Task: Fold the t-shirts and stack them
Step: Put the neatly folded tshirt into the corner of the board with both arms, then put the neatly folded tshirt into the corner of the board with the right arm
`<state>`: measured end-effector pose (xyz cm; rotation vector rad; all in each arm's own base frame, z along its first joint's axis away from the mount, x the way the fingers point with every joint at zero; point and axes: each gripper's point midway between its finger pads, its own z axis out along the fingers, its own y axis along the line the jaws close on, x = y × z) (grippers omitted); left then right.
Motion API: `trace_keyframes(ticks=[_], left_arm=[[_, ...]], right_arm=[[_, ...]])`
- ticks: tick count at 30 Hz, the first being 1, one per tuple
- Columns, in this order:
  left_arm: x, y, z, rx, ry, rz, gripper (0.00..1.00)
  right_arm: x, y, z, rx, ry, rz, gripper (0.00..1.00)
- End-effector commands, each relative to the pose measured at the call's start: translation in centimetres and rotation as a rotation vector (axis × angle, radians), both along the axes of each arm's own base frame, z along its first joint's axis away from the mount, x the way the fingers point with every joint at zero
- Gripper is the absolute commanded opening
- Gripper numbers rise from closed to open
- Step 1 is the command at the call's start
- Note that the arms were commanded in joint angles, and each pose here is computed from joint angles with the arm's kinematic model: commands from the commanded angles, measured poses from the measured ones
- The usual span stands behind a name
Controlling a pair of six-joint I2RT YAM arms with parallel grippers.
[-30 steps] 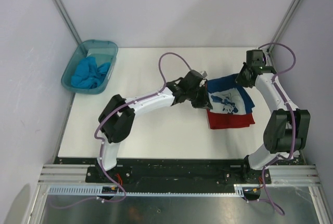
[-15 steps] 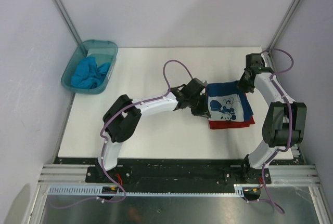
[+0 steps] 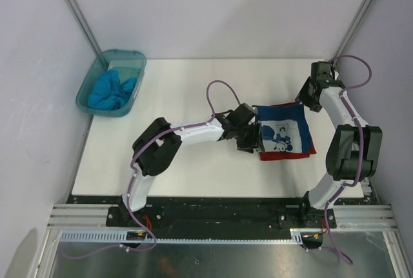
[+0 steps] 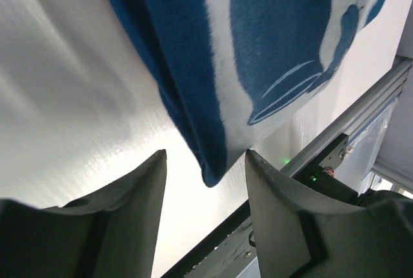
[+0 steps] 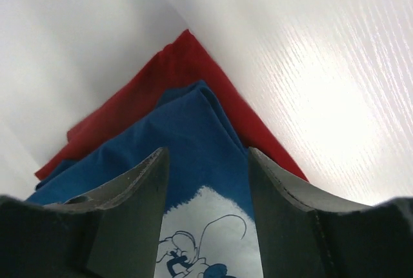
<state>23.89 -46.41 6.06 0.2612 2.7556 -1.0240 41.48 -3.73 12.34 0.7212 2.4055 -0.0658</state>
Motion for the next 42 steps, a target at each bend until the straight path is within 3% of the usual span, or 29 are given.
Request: trace_keyframes(ticks=[1,14,25,34,42], left_arm=[[0.7,0.9,3.5,-0.045,-0.074,0.003,0.57],[4.3,7.8,6.8,-0.056,-0.154,0.111,0.55],[5.1,10.3,6.5,-0.051,-0.147,0.137,0.54],[6.1,12.5,7.3,-0.063,-0.167,0.153,0.55],[6.7,15.4,7.9,-0.064,-0.198,0.175,0.55]], right_arm=[[0.4,0.9,4.2,0.019,-0.089,-0.009,0.55],[-6.6,11.4,0.4,0.231,-0.048,0.134,0.45],[-10.9,11.8,-4.9,0.224,0.009,0.083,0.45],[-10.0,13.3,0.2,0.191,-0.120,0.158,0.51],[-3.1,19.1,3.6,0.204,-0.314,0.294,0.53]])
